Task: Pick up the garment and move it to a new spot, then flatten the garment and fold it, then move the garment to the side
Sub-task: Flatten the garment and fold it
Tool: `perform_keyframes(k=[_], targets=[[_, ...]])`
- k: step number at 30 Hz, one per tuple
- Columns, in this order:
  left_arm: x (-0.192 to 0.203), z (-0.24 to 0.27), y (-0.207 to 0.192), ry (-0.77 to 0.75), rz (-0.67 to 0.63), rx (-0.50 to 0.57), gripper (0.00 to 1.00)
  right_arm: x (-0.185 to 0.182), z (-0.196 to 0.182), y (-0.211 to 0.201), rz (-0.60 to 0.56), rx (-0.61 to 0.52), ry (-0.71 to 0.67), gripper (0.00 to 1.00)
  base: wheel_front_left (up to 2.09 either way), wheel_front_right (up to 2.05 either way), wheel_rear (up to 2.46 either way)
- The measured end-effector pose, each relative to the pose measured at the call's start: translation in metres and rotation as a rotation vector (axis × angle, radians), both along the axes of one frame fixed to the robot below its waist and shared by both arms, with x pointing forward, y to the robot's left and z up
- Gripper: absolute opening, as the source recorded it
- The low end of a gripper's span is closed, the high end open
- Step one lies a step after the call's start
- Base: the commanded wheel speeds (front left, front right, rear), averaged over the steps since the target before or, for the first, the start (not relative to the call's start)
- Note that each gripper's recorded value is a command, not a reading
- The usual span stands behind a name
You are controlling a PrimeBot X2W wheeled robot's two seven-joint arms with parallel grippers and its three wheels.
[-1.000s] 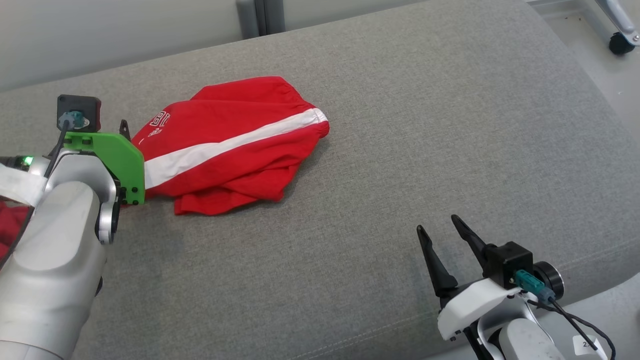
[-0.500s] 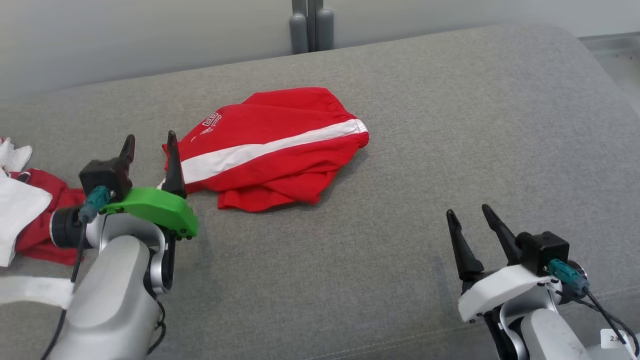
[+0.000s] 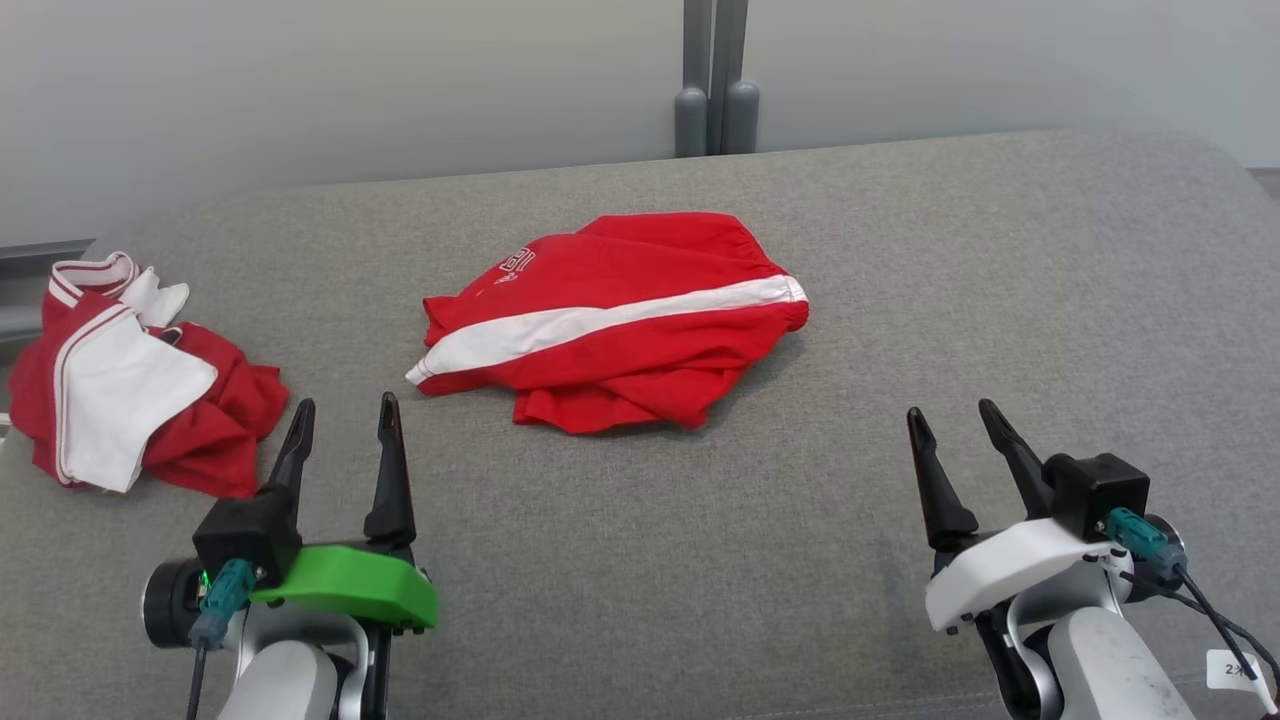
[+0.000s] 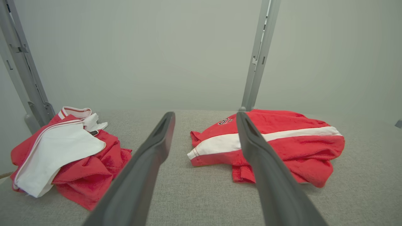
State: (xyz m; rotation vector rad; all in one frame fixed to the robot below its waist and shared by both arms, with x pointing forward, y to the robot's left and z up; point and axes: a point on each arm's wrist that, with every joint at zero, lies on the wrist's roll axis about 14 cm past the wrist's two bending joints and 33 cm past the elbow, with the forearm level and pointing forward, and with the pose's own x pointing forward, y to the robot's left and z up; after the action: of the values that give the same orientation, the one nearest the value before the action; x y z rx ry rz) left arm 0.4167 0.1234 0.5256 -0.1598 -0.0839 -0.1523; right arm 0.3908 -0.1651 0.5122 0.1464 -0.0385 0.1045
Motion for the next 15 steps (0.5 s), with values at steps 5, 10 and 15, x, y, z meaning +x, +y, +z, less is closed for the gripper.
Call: perform_keyframes(k=[5, 10, 15], targets=[[-0.023, 0.001, 0.018, -0.012, 0.059, -0.034, 1.00, 0.002, 0.003, 0.006, 0.016, -0.002, -0.008, 1.00, 0.00, 0.00, 0.00], [-0.042, 0.007, 0.044, -0.044, 0.123, -0.082, 1.00, 0.004, 0.002, 0.015, 0.041, 0.018, -0.001, 1.00, 0.00, 0.00, 0.00], [-0.061, -0.003, 0.058, -0.028, 0.147, -0.078, 1.00, 0.004, 0.000, 0.023, 0.059, 0.028, 0.000, 1.00, 0.00, 0.00, 0.00]])
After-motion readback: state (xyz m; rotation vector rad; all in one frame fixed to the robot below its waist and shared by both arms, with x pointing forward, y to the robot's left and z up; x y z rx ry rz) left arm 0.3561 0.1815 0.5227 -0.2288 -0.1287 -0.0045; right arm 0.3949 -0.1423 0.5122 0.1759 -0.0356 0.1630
